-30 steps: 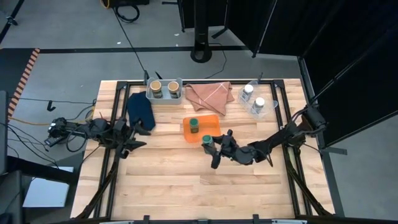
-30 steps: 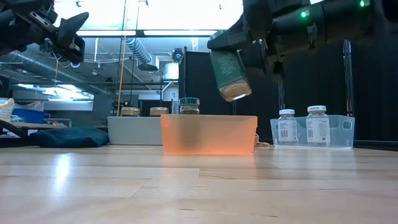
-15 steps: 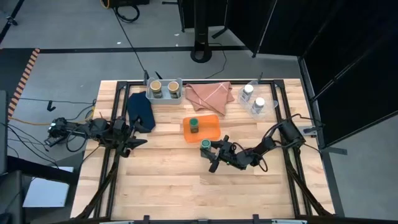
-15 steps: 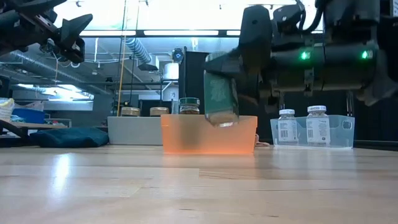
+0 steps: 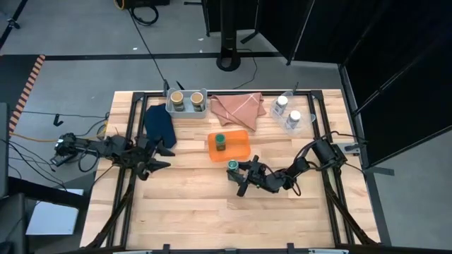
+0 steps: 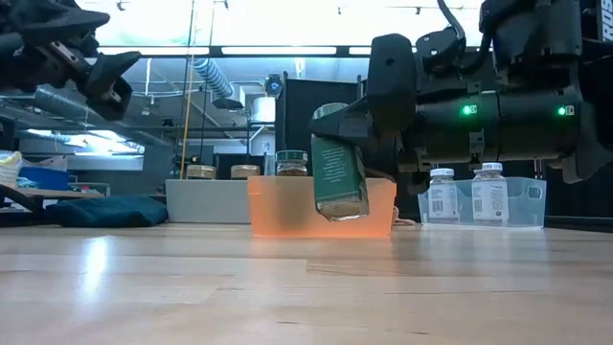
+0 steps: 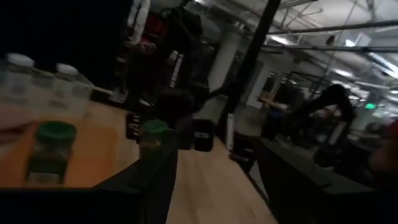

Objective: Sort spices by type
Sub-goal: Put the green seasoning bottle into the orange bin

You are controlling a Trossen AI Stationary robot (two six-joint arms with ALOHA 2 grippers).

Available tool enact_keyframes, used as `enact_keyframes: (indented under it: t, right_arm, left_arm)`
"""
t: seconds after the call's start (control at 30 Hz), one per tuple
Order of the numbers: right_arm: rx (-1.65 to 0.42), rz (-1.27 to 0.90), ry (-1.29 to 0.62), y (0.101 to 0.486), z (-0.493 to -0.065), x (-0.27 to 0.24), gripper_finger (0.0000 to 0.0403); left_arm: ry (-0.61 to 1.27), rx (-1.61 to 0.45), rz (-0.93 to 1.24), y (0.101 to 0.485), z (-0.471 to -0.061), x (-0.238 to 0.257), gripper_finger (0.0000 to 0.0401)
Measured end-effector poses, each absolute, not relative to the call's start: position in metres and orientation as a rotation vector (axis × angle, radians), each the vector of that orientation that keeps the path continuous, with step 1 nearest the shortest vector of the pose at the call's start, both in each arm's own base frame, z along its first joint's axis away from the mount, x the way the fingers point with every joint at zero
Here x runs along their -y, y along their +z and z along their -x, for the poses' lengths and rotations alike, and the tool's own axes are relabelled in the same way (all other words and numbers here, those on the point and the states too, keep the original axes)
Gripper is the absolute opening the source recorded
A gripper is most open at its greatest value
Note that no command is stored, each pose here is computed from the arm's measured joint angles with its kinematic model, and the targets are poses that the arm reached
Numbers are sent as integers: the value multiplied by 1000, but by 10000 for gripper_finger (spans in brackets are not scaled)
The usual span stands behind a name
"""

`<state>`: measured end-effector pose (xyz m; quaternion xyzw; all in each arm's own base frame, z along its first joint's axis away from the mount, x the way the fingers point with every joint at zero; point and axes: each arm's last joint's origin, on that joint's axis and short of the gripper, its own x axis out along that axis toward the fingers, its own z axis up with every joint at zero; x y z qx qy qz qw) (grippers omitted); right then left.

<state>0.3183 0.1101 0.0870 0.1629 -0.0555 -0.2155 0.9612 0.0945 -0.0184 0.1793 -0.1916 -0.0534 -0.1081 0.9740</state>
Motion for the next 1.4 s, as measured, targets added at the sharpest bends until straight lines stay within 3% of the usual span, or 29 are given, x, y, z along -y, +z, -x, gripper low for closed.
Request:
enact_keyframes:
  t: [0.53,1.4]
  right_arm:
    - [33,-395,-419,76,-319,-111,205]
    - [-84,-183,-348,69,-319,-113,226]
  left_arm:
    - [-75,80,175,173,-96,15,224]
    - [-73,81,182,174,-96,15,224]
